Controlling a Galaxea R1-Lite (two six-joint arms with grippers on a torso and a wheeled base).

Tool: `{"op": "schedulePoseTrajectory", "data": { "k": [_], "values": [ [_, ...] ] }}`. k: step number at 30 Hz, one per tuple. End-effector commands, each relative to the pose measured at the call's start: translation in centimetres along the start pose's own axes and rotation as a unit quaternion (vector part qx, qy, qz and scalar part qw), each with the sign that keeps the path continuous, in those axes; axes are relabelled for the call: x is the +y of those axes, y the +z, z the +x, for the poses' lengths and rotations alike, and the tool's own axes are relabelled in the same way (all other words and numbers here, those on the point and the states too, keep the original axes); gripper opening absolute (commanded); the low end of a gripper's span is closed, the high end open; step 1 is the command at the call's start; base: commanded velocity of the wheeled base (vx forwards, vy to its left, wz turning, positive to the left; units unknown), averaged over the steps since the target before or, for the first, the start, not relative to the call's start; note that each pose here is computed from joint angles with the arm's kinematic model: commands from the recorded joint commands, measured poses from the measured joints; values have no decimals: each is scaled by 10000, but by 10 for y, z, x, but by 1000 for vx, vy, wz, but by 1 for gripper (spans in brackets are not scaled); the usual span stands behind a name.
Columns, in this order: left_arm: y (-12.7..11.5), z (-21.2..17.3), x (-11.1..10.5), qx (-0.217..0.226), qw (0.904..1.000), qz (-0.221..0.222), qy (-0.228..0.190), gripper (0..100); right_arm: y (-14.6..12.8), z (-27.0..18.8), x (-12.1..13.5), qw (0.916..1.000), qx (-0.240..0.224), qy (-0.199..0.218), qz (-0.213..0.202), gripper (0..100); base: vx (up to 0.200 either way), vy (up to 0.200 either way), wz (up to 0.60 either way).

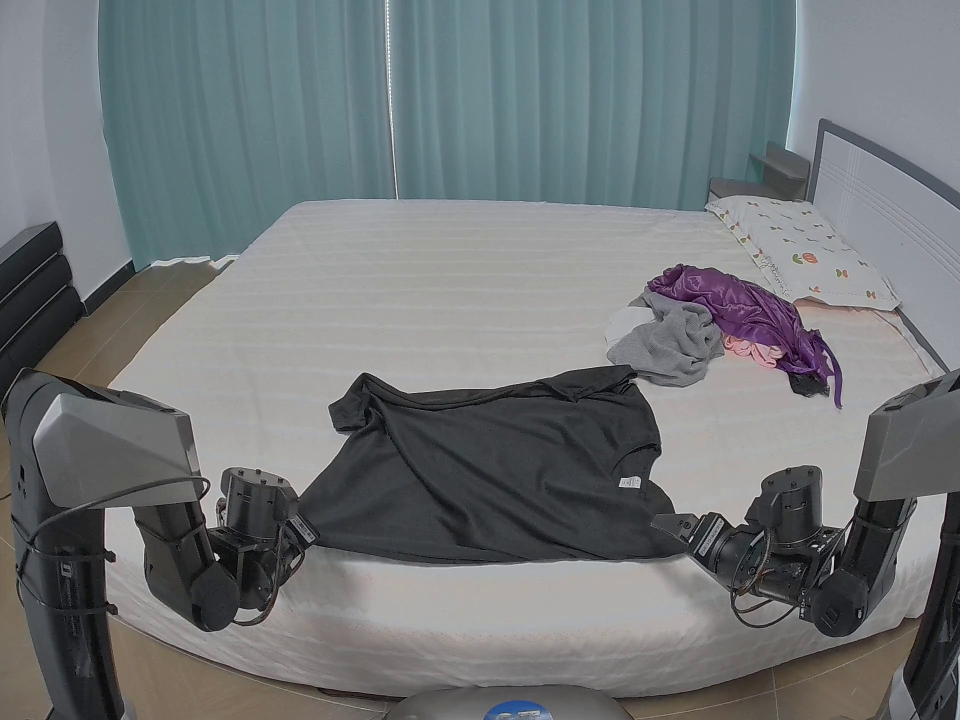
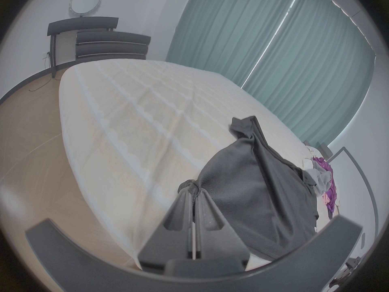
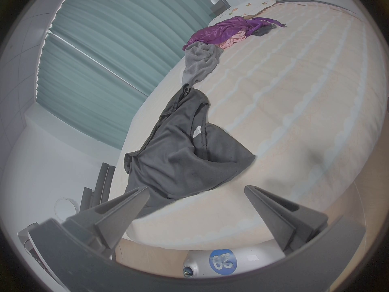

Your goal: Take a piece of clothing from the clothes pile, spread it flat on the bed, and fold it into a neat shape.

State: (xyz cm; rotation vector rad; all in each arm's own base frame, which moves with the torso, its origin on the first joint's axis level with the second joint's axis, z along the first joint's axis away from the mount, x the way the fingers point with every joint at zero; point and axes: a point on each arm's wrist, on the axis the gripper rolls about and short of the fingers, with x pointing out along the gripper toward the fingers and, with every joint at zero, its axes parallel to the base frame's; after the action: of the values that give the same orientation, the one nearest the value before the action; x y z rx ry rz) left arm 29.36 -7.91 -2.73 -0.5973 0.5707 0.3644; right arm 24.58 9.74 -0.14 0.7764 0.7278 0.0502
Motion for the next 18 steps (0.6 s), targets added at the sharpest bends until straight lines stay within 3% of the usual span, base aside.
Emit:
{"op": "schedulePoseTrajectory", "data": {
  "k": [1, 5, 10, 18],
  "values": [
    [13, -11, 2, -199, 9998, -40, -88, 0, -5, 7, -9, 9997, 115, -208, 0, 100, 0, 0, 0],
    [18, -17, 4, -264, 9995, 130, -98, 0, -10, 15, -16, 9992, 175, -355, -76, 100, 0, 0, 0],
    [22, -22, 6, -344, 9993, 94, -138, 0, 0, 25, -11, 9993, -20, -181, -336, 100, 0, 0, 0],
    [23, -22, 8, -329, 9994, 74, -112, 0, 12, 59, -9, 9921, -230, -61, -1233, 100, 0, 0, 0]
  ]
}}
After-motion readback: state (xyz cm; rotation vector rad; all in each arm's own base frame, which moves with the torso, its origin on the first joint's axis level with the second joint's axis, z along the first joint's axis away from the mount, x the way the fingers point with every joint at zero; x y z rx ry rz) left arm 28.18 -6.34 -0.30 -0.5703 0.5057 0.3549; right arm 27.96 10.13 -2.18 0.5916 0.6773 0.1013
